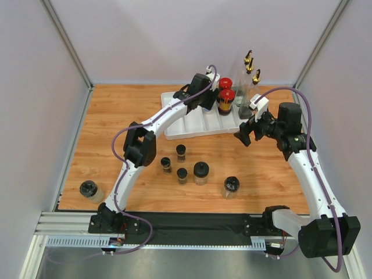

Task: Organize the condiment bottles
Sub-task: Place the bottle in the storage box.

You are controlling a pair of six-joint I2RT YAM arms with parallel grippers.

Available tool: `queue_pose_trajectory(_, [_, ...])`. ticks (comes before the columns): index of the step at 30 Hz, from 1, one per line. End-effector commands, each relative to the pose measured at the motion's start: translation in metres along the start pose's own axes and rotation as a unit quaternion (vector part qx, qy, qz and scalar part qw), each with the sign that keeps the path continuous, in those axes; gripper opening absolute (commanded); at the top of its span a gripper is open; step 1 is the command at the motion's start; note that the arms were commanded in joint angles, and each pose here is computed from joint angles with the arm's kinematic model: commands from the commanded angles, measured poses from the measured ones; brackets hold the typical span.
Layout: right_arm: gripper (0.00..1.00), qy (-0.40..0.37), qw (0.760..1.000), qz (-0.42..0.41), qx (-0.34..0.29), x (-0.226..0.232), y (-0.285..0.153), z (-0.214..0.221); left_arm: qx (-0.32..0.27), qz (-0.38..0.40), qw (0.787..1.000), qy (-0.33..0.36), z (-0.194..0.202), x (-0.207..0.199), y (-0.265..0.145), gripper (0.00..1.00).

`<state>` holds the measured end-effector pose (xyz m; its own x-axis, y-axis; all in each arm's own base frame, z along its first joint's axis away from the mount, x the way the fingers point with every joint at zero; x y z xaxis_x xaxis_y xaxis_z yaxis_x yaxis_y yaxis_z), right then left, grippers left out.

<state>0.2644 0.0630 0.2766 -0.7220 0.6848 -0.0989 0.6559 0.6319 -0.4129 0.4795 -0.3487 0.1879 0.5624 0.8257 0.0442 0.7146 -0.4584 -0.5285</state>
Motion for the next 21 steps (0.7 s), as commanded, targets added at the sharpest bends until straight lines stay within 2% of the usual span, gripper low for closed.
queue_pose_trajectory(1, [1.0, -0.012, 1.0, 0.003, -0.007, 0.001, -0.004, 0.0, -0.064, -0.006, 0.998, -0.005, -0.029, 0.003, -0.004, 0.29])
queue_pose_trajectory(10, [1.0, -0.011, 1.0, 0.005, -0.007, -0.001, -0.005, 0.0, -0.071, -0.009, 0.997, -0.013, -0.033, 0.003, -0.005, 0.51])
queue_pose_trajectory(21, [1.0, -0.008, 1.0, 0.005, -0.008, -0.001, -0.006, 0.001, -0.087, -0.011, 0.996, -0.02, -0.046, 0.005, -0.015, 0.71])
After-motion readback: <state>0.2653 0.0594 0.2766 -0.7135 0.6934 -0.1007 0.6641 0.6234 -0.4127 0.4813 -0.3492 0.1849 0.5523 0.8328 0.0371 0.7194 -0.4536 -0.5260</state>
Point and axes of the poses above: each gripper's point midway between its finger pads, its own y axis out along the fingers, its own x axis along the line the jaws close on, z = x × y, the point moved 8 cm from there along -y, back along the fingers, and after that the axes turned 1 degree about -y, right-handed, at the moved point
